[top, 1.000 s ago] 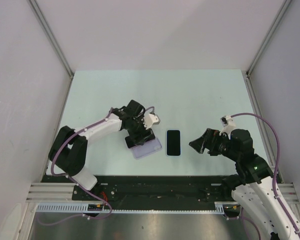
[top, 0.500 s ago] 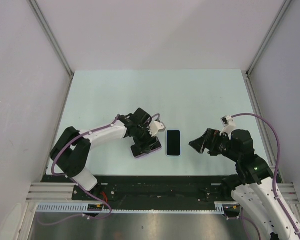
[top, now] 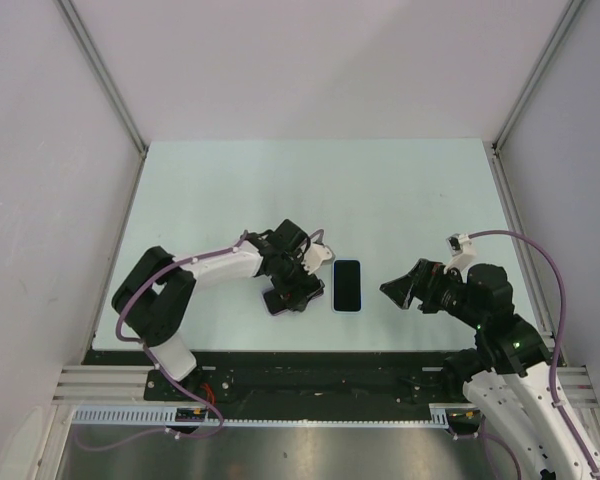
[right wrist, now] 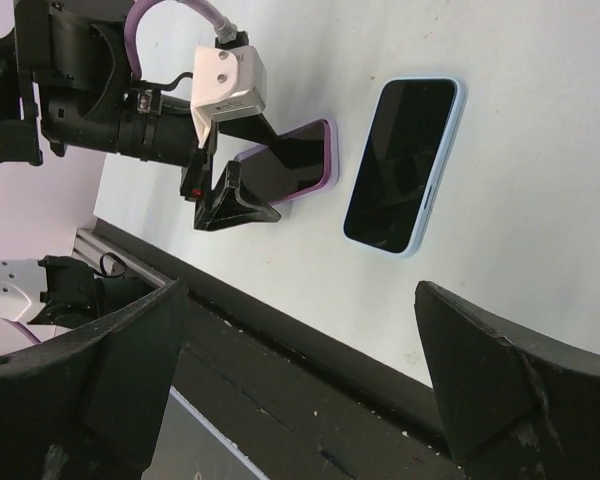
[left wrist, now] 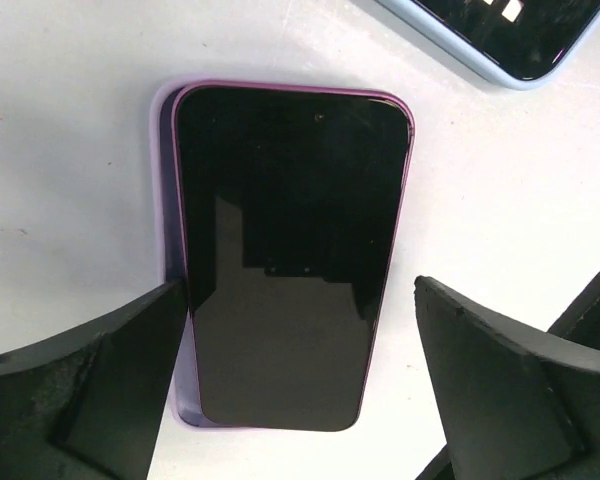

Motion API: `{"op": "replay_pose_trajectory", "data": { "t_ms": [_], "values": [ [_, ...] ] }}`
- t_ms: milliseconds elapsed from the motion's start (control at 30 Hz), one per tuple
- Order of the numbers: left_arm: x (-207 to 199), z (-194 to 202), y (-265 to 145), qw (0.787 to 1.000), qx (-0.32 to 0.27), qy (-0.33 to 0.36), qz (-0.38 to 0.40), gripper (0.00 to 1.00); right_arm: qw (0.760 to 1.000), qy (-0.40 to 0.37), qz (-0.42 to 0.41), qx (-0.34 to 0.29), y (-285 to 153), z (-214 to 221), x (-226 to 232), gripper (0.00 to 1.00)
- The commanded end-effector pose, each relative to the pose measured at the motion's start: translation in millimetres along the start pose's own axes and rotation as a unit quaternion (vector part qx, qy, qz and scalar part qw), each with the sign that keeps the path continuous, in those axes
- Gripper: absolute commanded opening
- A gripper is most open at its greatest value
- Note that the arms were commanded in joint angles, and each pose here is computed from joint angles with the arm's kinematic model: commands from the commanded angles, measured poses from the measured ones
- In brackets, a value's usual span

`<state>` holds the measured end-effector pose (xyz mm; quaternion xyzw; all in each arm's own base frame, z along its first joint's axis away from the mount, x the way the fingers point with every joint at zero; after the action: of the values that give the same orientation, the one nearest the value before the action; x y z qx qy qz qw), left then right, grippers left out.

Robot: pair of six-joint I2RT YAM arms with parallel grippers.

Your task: Put the phone into the phone case

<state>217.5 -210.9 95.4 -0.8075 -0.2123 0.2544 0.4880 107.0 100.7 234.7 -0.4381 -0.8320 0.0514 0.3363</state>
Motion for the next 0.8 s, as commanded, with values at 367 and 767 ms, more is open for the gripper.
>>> {"op": "replay_pose_trajectory", "data": {
  "t_ms": [367, 767],
  "values": [
    [16, -32, -65, 0.983, -0.097, 0.012, -0.157, 1.00, 1.000, 0.001, -0.009, -0.003, 3, -2, 2, 1.00],
    [22, -16, -37, 0.995, -0.072, 0.011, -0.064, 1.00, 1.000, 0.001, -0.004, -0.003, 2, -1, 0, 1.00]
  ]
}}
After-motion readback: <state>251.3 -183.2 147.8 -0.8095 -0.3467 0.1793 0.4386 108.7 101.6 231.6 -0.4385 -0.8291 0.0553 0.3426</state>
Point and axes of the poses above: each gripper's point midway between its finger pads, its own y axis out along the fingers, its own x axis along the line the jaws close on, z = x × y, the point moved 8 cm from there along -y, back along the fingers, and after that the axes turned 10 degrees about -y, right-handed, at the moved point
